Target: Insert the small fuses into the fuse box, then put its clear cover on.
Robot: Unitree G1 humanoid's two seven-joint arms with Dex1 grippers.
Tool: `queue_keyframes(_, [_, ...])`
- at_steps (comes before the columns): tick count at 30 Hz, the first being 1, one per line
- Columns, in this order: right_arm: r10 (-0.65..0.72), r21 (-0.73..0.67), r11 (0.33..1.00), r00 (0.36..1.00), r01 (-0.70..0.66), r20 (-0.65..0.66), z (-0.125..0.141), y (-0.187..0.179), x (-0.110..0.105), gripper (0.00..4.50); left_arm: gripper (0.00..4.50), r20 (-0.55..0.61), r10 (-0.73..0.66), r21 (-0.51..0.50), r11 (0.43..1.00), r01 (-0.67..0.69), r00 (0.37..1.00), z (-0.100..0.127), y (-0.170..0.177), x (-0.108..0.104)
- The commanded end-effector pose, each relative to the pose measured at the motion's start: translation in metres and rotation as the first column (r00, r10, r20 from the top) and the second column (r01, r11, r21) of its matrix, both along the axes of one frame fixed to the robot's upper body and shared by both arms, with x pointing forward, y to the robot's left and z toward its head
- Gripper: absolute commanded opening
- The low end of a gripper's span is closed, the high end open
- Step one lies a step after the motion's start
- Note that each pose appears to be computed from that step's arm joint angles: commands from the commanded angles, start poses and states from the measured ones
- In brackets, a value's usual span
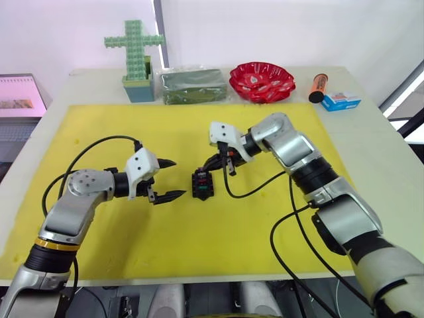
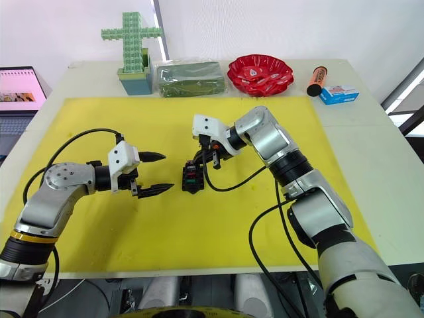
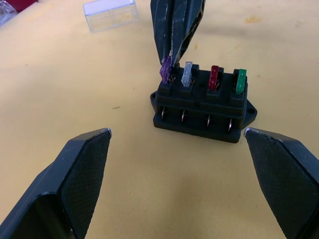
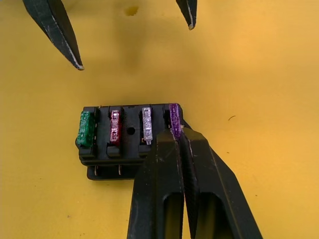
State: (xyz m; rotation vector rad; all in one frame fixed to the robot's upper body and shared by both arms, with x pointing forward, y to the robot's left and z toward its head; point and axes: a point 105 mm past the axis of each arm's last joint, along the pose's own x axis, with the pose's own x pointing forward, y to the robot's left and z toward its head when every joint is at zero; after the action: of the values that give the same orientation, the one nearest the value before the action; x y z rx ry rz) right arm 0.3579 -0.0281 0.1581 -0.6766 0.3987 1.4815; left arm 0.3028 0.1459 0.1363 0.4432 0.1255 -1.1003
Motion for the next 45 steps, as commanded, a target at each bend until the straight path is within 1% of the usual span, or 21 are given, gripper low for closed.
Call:
queue_keyframes(1, [0.032, 0.002, 0.999, 0.999, -0.032, 0.032, 0.01, 0.005, -0.001, 0.04, 4.5, 0.047, 0.002, -0.002, 1.0, -0.002, 0.999, 0.012, 0.001, -0.001])
queue_keyframes(7, [0.035, -0.02, 0.999, 0.999, -0.034, 0.04, 0.007, 0.004, 0.0, 0.04, 4.5, 0.051, 0.004, -0.002, 1.0, -0.004, 0.999, 0.013, 0.001, -0.002])
queue_keyframes(16, [0.03, -0.092, 0.995, 0.997, -0.024, 0.074, -0.003, 0.005, 0.001, 0.04, 4.5, 0.055, 0.004, -0.003, 1.0, -0.004, 0.998, 0.013, 0.0, -0.002])
queue_keyframes(27, [0.046, -0.141, 0.99, 0.993, -0.031, 0.11, -0.003, 0.007, -0.001, 0.04, 4.5, 0.057, 0.004, -0.006, 1.0, -0.004, 0.998, 0.012, -0.002, -0.001])
queue_keyframes(35, [0.069, -0.103, 0.993, 0.995, -0.061, 0.078, 0.005, 0.011, -0.009, 0.04, 4.5, 0.056, 0.005, -0.007, 1.0, -0.005, 0.998, 0.012, -0.003, -0.002])
queue_keyframes(40, [0.058, -0.085, 0.995, 0.995, -0.051, 0.077, 0.008, 0.012, -0.009, 0.04, 4.5, 0.054, 0.005, -0.007, 1.0, -0.005, 0.999, 0.011, -0.002, -0.002])
queue_keyframes(43, [0.054, -0.082, 0.995, 0.996, -0.048, 0.077, 0.009, 0.012, -0.009, 0.69, 4.5, 0.054, 0.005, -0.004, 1.0, -0.005, 0.999, 0.011, -0.002, -0.002])
queue_keyframes(45, [0.048, -0.078, 0.996, 0.996, -0.042, 0.078, 0.01, 0.013, -0.008, 1.33, 4.5, 0.054, 0.005, -0.005, 1.0, -0.004, 0.999, 0.011, -0.002, -0.002])
